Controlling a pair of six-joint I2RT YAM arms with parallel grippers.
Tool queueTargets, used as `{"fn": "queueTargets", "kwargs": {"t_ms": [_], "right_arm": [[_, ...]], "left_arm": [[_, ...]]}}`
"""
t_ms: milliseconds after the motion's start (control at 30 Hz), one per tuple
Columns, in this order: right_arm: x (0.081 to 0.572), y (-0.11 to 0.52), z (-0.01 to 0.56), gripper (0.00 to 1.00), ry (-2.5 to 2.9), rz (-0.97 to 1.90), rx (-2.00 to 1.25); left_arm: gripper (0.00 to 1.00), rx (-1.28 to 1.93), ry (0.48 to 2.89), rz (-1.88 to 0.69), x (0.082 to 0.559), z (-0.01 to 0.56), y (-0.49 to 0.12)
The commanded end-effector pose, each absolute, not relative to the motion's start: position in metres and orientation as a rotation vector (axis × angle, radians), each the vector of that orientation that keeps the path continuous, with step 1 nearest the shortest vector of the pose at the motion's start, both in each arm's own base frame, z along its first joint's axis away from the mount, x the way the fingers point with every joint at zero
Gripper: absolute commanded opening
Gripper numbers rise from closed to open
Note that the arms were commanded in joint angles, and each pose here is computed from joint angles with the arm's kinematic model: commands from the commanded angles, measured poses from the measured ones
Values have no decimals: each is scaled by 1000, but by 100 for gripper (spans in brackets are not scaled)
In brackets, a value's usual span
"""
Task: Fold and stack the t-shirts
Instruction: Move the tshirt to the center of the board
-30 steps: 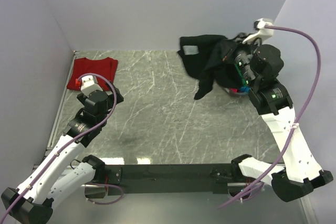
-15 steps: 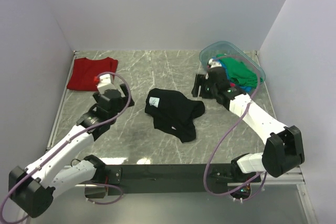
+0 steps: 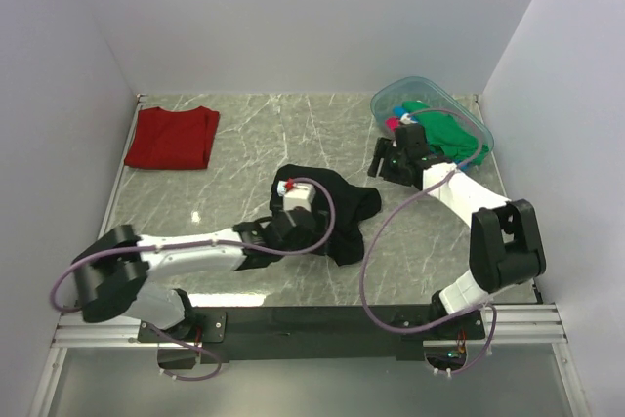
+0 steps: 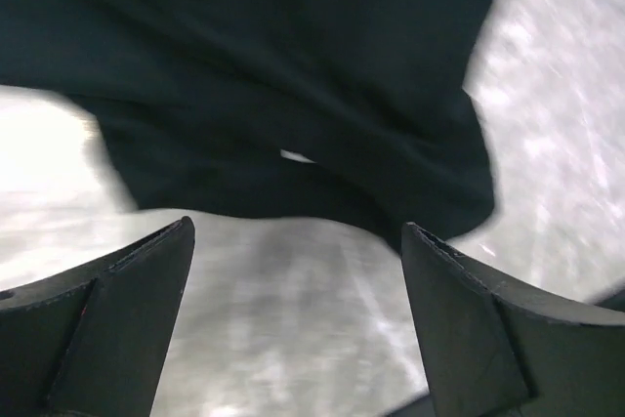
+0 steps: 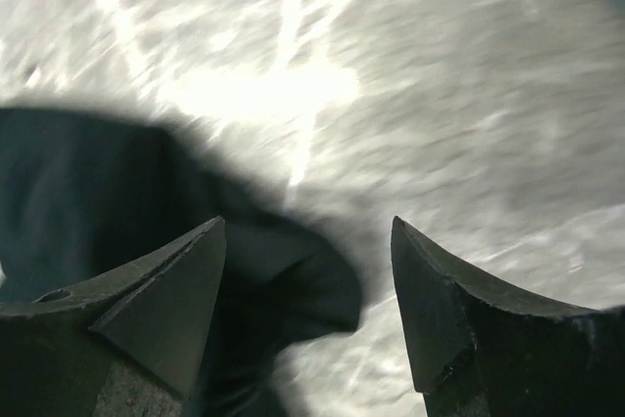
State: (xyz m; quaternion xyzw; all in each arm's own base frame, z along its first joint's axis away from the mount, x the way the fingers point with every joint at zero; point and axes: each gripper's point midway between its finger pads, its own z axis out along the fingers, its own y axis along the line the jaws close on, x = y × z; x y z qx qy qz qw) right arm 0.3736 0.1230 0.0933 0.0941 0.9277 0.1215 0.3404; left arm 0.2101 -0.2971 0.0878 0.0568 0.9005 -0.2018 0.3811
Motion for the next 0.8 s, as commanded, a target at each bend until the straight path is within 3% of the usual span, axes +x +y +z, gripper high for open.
{"fn": "queueTargets", "kwargs": {"t_ms": [0,233,467,700,767], "right_arm": [[406,105,108,75,2331,377,325],[425,60,100,75,2307,316,449],[449,53,110,75,2279,366,461],[466,93,110,74,2318,432,354],[474,102,116,74,2310,446,328]], "left_arm": [[93,146,2291,-731,199,100,-352],[94,224,2328,-842,192,91,-401],[93,202,2397,-667,203,57,-400],[57,162,2433,-547,207,31,-387],[41,156,2431,-530,208,28,-383]]}}
